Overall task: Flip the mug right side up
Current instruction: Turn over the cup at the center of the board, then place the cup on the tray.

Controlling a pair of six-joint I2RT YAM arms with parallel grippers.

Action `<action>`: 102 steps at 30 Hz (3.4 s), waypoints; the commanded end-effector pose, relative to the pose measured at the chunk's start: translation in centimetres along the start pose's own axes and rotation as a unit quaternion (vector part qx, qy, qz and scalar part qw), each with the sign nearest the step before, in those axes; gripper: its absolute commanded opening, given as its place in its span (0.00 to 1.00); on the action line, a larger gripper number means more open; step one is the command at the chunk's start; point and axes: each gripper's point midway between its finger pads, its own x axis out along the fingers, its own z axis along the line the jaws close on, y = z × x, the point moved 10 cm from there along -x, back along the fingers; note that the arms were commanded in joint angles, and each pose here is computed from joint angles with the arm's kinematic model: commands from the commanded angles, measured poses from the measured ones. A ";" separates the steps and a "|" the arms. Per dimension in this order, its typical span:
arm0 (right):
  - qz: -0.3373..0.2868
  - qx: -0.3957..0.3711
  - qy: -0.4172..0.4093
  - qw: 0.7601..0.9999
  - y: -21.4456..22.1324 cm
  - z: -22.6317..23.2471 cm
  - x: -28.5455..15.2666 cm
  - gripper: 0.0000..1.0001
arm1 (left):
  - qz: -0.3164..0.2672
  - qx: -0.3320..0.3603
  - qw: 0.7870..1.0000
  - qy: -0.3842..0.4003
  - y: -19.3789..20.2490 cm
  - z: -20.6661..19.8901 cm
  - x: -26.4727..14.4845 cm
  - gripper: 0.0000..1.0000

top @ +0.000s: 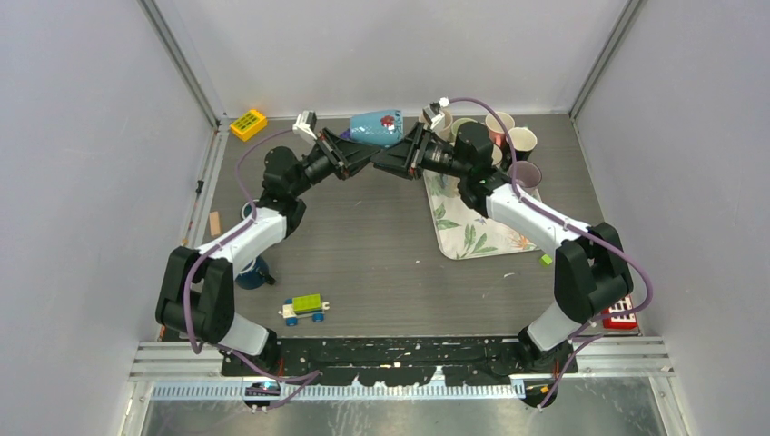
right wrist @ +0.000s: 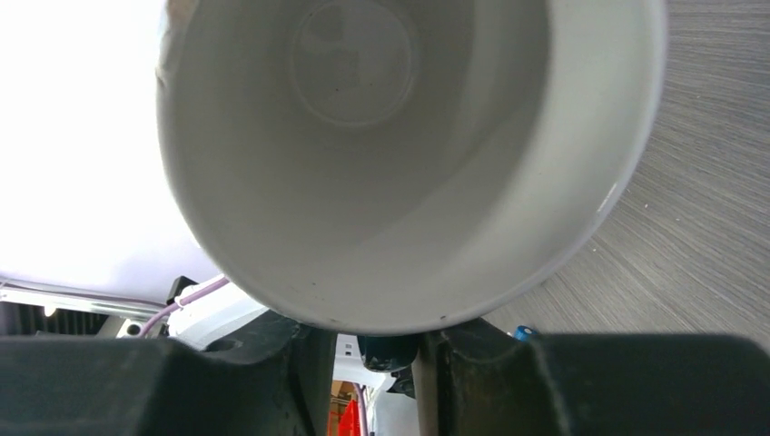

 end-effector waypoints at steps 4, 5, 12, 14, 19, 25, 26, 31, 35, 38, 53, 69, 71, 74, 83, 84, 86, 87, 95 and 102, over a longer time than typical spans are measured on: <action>-0.007 -0.039 -0.036 0.999 -0.5 2.6 0.0 0.26 | 0.007 0.035 0.997 0.062 0.0 -1.8 0.1 0.00; -0.007 -0.040 -0.033 0.999 -0.4 2.5 0.0 0.23 | 0.007 0.036 0.997 0.062 0.0 -1.8 0.1 0.00; -0.012 -0.056 0.008 0.998 -0.3 2.3 -0.4 0.01 | 0.019 0.030 0.998 0.042 0.3 -0.9 0.0 0.01; -0.018 -0.068 0.041 0.997 -0.1 2.0 -0.8 0.01 | 0.020 0.030 0.999 0.027 0.4 -0.4 0.0 0.25; -0.038 -0.108 0.132 0.985 0.4 1.4 -2.1 0.01 | 0.020 0.040 0.999 -0.018 0.7 0.8 -0.3 0.58; -0.047 -0.143 0.233 0.961 1.3 0.7 -3.8 0.01 | 0.028 0.056 0.988 -0.139 1.5 3.1 -1.1 0.75; -0.046 -0.149 0.251 0.955 1.5 0.6 -4.1 0.01 | 0.028 0.061 0.984 -0.165 1.7 3.4 -1.4 0.77; -0.044 -0.170 0.324 0.930 2.6 -0.1 -5.9 0.01 | 0.026 0.100 0.966 -0.237 1.8 3.7 -2.8 0.82; -0.046 -0.177 0.378 0.908 3.5 -0.3 -7.9 0.01 | 0.032 0.124 0.956 -0.264 2.0 3.5 -3.6 0.85; -0.045 -0.179 0.410 0.893 4.3 -0.4 -9.5 0.01 | 0.039 0.131 0.952 -0.272 2.2 3.5 -4.0 0.86; -0.046 -0.163 0.580 0.797 8.7 -2.5 -17.6 0.01 | 0.075 0.167 0.955 -0.234 2.5 1.4 -4.6 0.88; -0.099 -0.092 0.695 0.706 7.3 -8.9 -17.8 0.01 | 0.129 0.186 0.955 -0.192 3.5 0.8 -5.0 0.88; -0.104 -0.077 0.707 0.696 6.9 -9.8 -18.3 0.01 | 0.132 0.187 0.955 -0.190 3.6 0.8 -5.0 0.88; -0.120 -0.058 0.717 0.684 6.3 -11.0 -19.2 0.01 | 0.137 0.183 0.955 -0.190 3.6 1.0 -5.0 0.88; -0.149 -0.030 0.744 0.651 4.3 -13.8 -21.1 0.01 | 0.149 0.174 0.955 -0.190 3.8 1.4 -4.9 0.88; -0.152 -0.027 0.746 0.648 4.1 -14.1 -21.3 0.01 | 0.149 0.174 0.955 -0.189 3.8 1.5 -4.9 0.88; -0.157 -0.022 0.750 0.642 3.6 -14.8 -21.7 0.01 | 0.151 0.172 0.955 -0.190 3.8 1.6 -4.9 0.88; -0.157 -0.018 0.752 0.639 3.4 -15.2 -21.9 0.01 | 0.152 0.171 0.955 -0.191 3.8 1.6 -4.9 0.88; -0.162 0.003 0.751 0.640 1.7 -16.9 -22.7 0.01 | 0.157 0.164 0.954 -0.193 3.9 2.1 -4.8 0.88; -0.157 0.010 0.752 0.640 0.3 -17.3 -22.9 0.21 | 0.158 0.162 0.954 -0.195 3.9 2.2 -4.8 0.89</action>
